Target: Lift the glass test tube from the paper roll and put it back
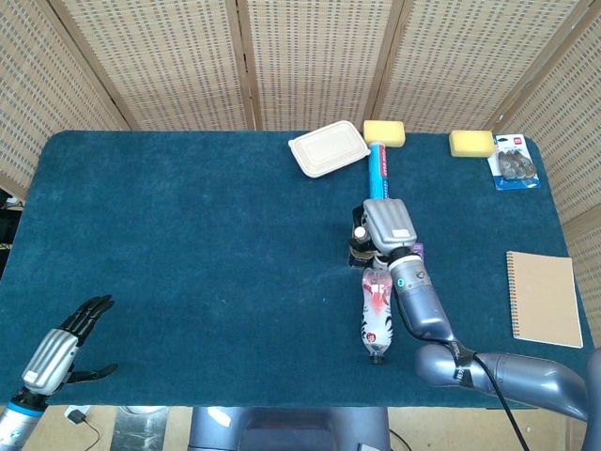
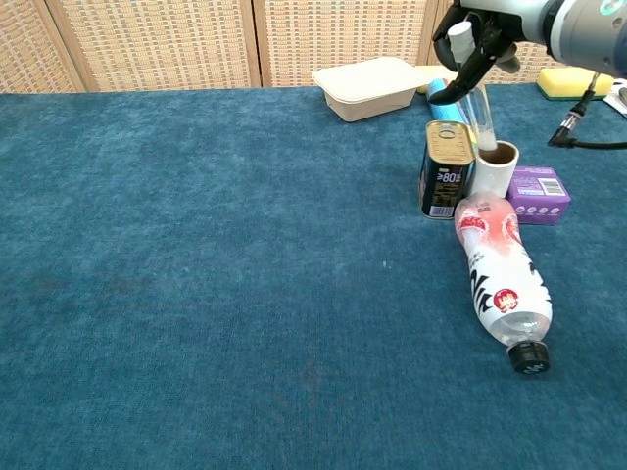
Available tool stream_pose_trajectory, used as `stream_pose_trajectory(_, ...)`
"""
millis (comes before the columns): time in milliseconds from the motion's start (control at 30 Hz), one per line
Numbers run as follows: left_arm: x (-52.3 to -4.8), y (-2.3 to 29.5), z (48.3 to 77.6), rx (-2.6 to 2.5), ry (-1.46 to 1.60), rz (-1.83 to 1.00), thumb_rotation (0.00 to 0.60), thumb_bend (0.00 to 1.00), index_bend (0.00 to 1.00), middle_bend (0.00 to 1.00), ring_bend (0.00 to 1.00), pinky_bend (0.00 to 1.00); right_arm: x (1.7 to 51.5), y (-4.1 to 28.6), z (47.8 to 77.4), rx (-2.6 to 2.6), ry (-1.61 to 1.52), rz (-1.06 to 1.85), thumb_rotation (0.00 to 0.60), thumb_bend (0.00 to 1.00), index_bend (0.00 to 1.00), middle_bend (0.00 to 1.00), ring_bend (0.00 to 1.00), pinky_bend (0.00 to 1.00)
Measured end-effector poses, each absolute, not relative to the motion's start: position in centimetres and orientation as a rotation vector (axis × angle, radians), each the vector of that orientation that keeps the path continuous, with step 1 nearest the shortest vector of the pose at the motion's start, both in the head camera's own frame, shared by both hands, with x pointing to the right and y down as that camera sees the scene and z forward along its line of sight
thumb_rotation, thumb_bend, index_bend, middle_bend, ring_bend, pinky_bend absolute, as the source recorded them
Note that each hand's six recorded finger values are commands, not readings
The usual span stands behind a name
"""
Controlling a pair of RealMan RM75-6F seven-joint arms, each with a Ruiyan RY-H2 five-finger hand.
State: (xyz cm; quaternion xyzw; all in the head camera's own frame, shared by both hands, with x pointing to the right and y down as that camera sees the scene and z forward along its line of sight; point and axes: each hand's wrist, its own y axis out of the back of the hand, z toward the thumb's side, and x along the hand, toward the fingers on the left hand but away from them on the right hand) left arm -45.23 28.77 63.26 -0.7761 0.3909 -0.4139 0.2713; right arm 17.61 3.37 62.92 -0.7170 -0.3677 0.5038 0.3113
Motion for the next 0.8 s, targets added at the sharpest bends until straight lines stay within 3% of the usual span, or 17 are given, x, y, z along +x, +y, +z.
stream_pose_trajectory(800,-45.1,28.8,63.4,-2.095,1.043,-1.118,0.600,0.06,0.04,0.05,0.04,0.21,18.0,2.6,63.3,-1.892,-1.002,1.283,0.600,0.23,0.82,0.92,0.89,0.73)
